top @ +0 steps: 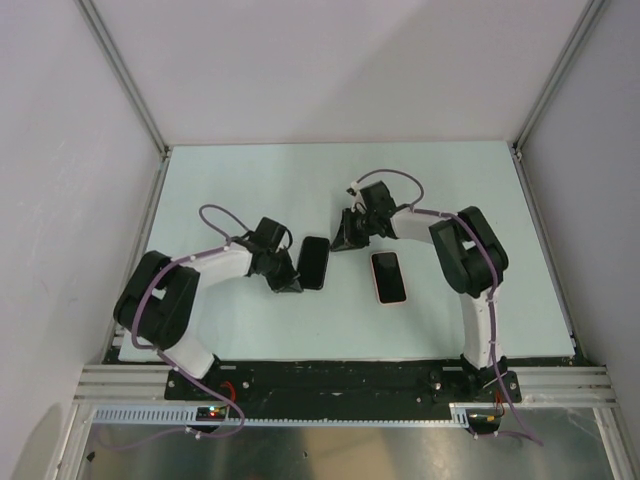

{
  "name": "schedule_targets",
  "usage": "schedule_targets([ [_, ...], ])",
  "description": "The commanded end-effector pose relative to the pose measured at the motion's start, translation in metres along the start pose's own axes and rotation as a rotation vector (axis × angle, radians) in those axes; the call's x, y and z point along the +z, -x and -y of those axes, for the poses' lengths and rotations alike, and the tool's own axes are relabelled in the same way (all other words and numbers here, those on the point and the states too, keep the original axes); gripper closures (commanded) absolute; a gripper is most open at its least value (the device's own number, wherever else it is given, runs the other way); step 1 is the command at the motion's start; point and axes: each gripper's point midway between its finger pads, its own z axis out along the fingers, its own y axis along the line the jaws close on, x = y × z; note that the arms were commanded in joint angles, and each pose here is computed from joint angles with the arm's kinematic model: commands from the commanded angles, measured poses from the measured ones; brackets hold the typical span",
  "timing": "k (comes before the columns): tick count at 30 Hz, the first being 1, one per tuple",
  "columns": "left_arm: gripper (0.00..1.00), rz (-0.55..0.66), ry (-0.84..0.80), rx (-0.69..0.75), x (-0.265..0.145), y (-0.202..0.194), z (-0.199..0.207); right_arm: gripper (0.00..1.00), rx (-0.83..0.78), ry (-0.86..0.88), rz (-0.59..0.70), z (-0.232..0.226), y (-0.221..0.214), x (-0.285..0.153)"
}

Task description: Put the phone into the phone case

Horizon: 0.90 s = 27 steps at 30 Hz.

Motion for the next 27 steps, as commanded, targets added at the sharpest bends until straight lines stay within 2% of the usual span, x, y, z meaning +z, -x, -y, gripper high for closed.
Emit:
schedule_targets([
  [1, 1.00, 0.249, 0.047, 0.009, -0.007, 0.078, -0.001, 0.80, 0.052, -0.045, -0.041, -0.004, -0.031, -0.014],
  [5, 1.00, 0.255, 0.061, 0.004, -0.011, 0.083, -0.006, 0.80, 0.057, -0.096, 0.027, 0.003, -0.023, -0.022],
  [13, 1.00, 0.244, 0.060, -0.005, -0.016, 0.070, -0.017, 0.78, 0.150, -0.028, 0.255, 0.000, 0.051, -0.038],
  [20, 1.00, 0.256, 0.068, -0.033, -0.015, 0.072, -0.017, 0.78, 0.165, 0.030, 0.234, 0.003, 0.077, -0.006],
  [27, 1.00, 0.248, 0.069, -0.037, -0.010, 0.078, -0.012, 0.78, 0.194, 0.051, 0.169, 0.004, 0.073, 0.025],
])
